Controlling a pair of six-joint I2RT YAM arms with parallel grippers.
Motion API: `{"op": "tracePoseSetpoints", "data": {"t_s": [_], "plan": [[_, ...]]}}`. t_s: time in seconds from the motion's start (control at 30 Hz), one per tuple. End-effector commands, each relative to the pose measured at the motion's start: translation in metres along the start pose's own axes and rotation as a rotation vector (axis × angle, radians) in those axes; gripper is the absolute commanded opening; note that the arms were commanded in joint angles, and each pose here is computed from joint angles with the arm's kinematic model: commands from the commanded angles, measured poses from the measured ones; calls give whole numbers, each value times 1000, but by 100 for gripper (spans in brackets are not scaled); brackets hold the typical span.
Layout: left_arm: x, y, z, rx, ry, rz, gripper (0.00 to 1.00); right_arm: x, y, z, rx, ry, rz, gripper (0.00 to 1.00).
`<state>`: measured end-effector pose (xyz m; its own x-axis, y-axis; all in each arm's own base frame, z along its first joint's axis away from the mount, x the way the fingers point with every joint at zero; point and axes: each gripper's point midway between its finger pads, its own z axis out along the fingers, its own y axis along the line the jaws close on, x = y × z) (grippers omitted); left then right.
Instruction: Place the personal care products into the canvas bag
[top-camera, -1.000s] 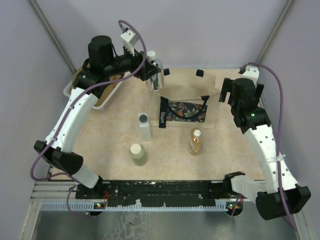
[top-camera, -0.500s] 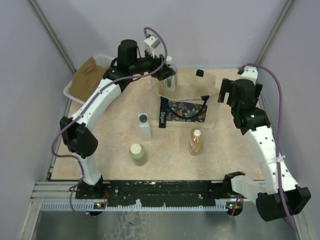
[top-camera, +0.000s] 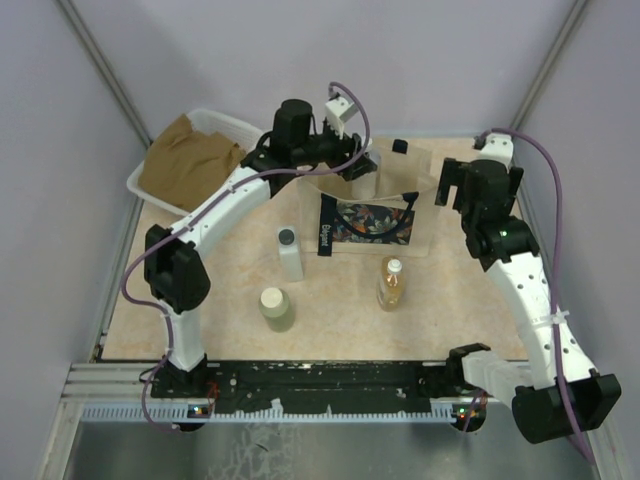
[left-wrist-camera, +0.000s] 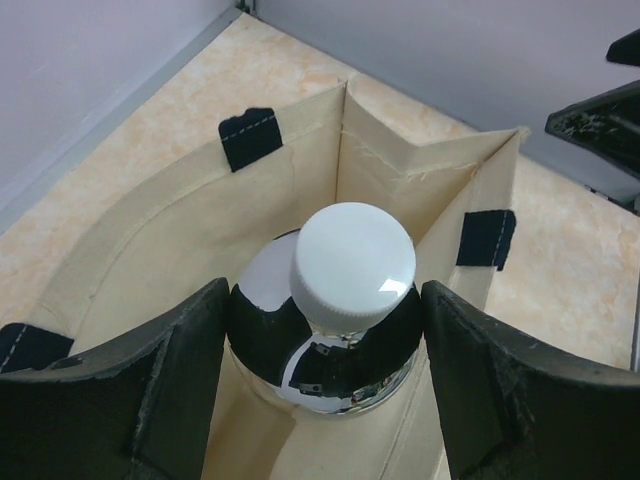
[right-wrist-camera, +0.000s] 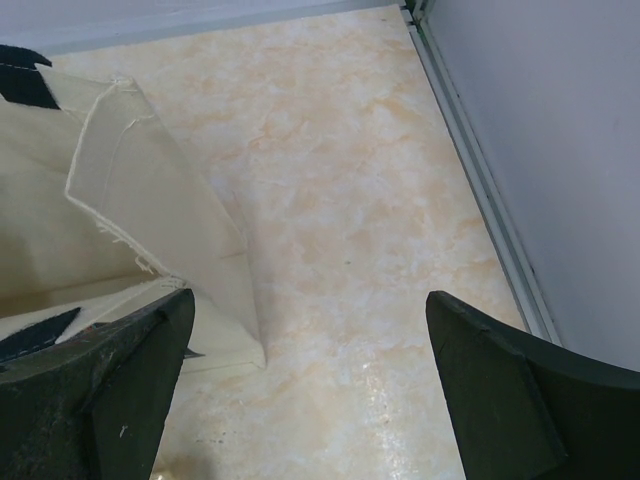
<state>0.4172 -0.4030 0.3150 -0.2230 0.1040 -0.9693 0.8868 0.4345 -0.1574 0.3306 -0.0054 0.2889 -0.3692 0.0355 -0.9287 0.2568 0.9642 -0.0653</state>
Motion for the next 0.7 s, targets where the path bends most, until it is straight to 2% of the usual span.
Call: {"op": "tracePoseSetpoints", "data": {"t_s": [0.0, 0.2, 0.37, 0.67], "plan": [[-22, 5, 5, -37, -115, 82, 0, -11, -2, -2, -2, -48, 7, 99], [12, 28, 8, -145, -76, 56, 0, -8, -2, -1, -4, -42, 5, 99], [34, 57, 1, -303, -36, 42, 0, -2, -1, -1, -7, -33, 2, 99], [69, 94, -37, -594, 83, -19, 0, 2, -1, 0, -10, -27, 4, 99]]}}
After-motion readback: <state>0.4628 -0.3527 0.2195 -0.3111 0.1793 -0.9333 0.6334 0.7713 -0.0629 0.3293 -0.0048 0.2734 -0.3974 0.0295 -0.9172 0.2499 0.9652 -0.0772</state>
